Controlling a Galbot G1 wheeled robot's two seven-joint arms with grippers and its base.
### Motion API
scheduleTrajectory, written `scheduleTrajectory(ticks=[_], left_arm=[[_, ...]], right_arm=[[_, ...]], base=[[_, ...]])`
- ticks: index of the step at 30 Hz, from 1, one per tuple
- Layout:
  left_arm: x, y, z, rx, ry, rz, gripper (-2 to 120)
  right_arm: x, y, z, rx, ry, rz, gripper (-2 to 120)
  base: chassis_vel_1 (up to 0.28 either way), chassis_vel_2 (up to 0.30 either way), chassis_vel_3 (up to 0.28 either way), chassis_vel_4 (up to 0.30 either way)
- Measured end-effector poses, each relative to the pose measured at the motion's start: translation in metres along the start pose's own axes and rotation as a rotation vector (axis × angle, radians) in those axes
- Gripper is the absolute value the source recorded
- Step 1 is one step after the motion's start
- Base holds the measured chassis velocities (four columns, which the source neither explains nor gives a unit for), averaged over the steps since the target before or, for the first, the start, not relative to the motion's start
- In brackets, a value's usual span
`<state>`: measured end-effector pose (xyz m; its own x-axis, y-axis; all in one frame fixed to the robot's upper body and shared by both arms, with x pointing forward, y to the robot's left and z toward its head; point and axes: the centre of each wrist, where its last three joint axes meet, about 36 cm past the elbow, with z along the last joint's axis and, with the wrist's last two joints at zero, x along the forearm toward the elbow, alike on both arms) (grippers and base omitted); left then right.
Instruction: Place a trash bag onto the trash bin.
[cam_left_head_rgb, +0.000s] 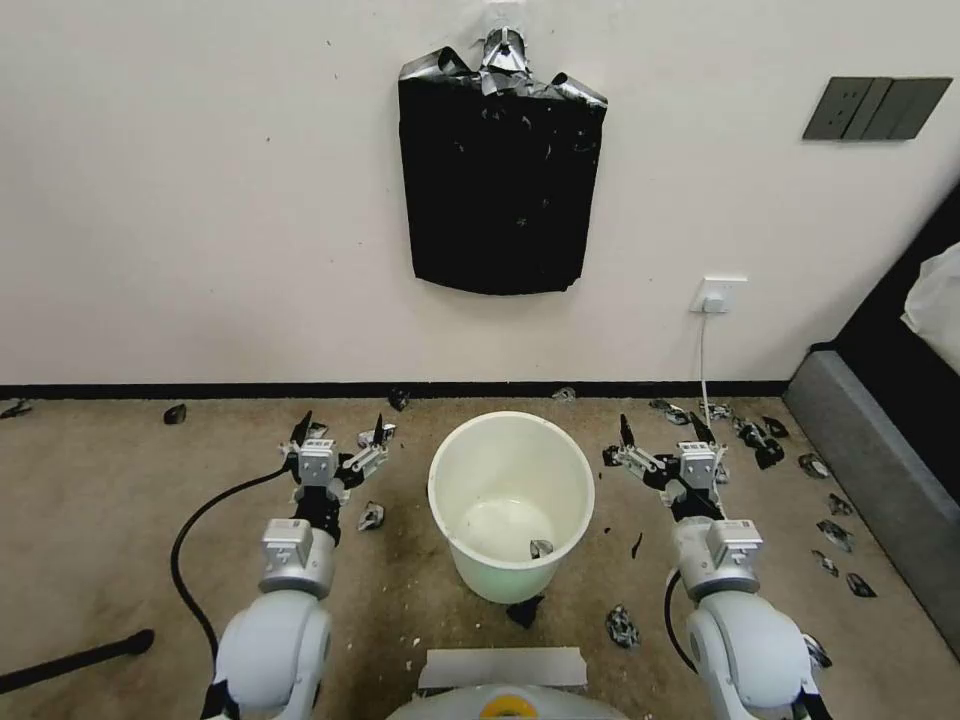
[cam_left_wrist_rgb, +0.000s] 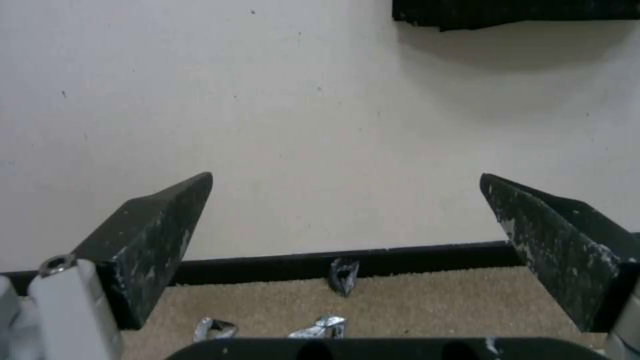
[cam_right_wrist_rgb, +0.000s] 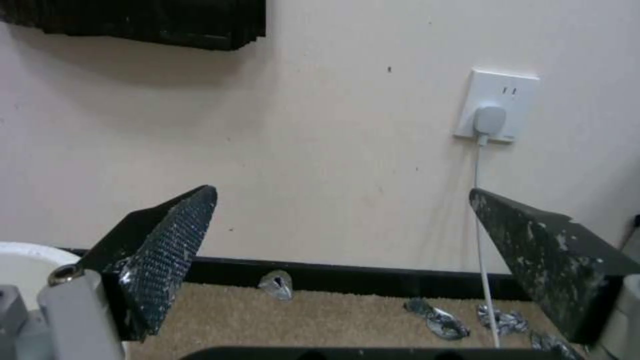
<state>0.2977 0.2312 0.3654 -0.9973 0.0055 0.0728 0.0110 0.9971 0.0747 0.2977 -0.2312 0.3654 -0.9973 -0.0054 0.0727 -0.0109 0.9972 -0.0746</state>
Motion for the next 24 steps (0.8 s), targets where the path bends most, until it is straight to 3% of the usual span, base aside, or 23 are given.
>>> scheduleTrajectory(ticks=[24], left_arm=[[0.0,0.0,0.0,0.0,0.0,0.0,100]], right_arm=[[0.0,0.0,0.0,0.0,0.0,0.0,100]], base=[[0.0,0.0,0.0,0.0]])
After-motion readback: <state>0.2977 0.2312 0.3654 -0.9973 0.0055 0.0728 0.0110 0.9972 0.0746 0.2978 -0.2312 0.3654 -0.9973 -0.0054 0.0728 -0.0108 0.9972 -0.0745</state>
